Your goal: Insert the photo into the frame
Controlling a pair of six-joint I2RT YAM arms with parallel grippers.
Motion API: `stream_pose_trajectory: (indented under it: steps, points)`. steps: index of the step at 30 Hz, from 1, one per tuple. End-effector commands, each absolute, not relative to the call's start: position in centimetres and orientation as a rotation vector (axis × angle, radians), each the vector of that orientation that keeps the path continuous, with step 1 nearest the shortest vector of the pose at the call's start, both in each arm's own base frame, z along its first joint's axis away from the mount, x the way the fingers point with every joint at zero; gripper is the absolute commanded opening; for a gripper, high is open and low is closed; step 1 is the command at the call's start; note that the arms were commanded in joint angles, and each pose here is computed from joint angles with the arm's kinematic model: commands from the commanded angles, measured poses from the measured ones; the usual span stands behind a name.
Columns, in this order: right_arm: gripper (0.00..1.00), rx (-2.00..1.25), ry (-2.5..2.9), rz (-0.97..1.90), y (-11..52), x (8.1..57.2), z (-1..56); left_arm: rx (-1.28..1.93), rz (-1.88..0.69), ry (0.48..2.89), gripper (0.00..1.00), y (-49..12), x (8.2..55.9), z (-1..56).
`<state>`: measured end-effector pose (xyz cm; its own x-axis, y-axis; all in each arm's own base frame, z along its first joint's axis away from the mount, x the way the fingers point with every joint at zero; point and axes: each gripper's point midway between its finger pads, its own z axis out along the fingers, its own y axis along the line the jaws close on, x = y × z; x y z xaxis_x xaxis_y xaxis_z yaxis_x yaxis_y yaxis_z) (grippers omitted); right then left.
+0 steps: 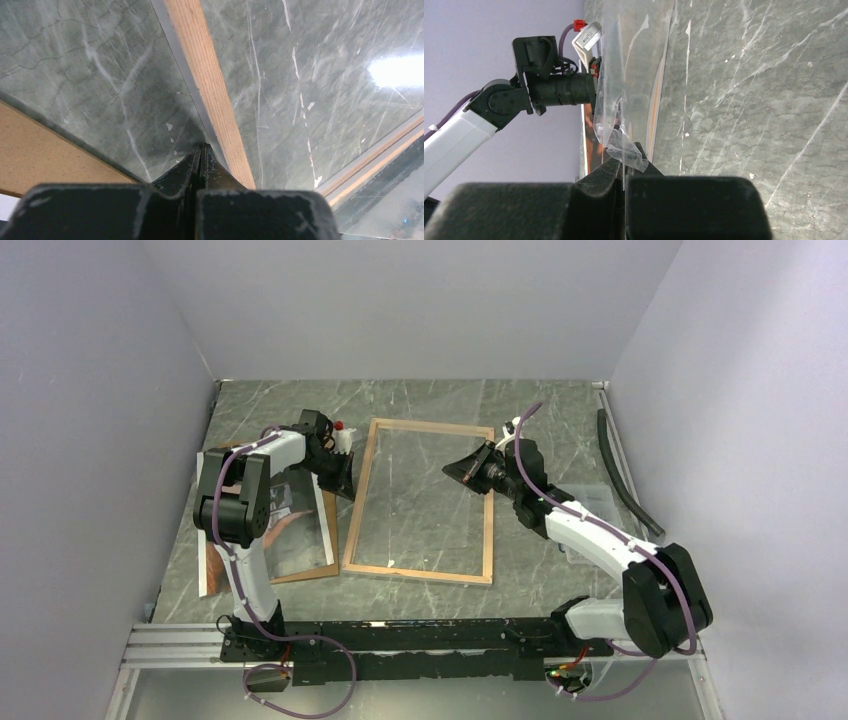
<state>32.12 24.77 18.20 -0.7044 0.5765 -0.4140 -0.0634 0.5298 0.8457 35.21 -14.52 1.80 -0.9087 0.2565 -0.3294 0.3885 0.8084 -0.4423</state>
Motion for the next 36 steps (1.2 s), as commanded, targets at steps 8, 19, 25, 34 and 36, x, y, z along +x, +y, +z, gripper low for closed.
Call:
stream_pose_trajectory:
  steps: [8,19,25,34,36]
  points:
    - [0.0,0.365,1.975,1.233,25.3,32.4,21.4,0.517,-0.698,2.776,0.03,-14.0,34.2,0.8]
    - [0.0,0.306,1.962,1.156,24.4,32.2,23.3,0.518,-0.694,2.775,0.03,-13.9,34.3,0.8]
    - [0.0,0.312,1.967,1.154,24.3,32.1,23.0,0.517,-0.69,2.774,0.03,-13.9,34.3,0.8]
    - [0.0,0.336,1.958,1.216,24.9,32.1,23.1,0.519,-0.684,2.773,0.03,-13.8,34.3,0.7]
    - [0.0,0.342,1.955,1.228,25.0,32.1,23.2,0.518,-0.679,2.776,0.03,-13.8,34.3,0.6]
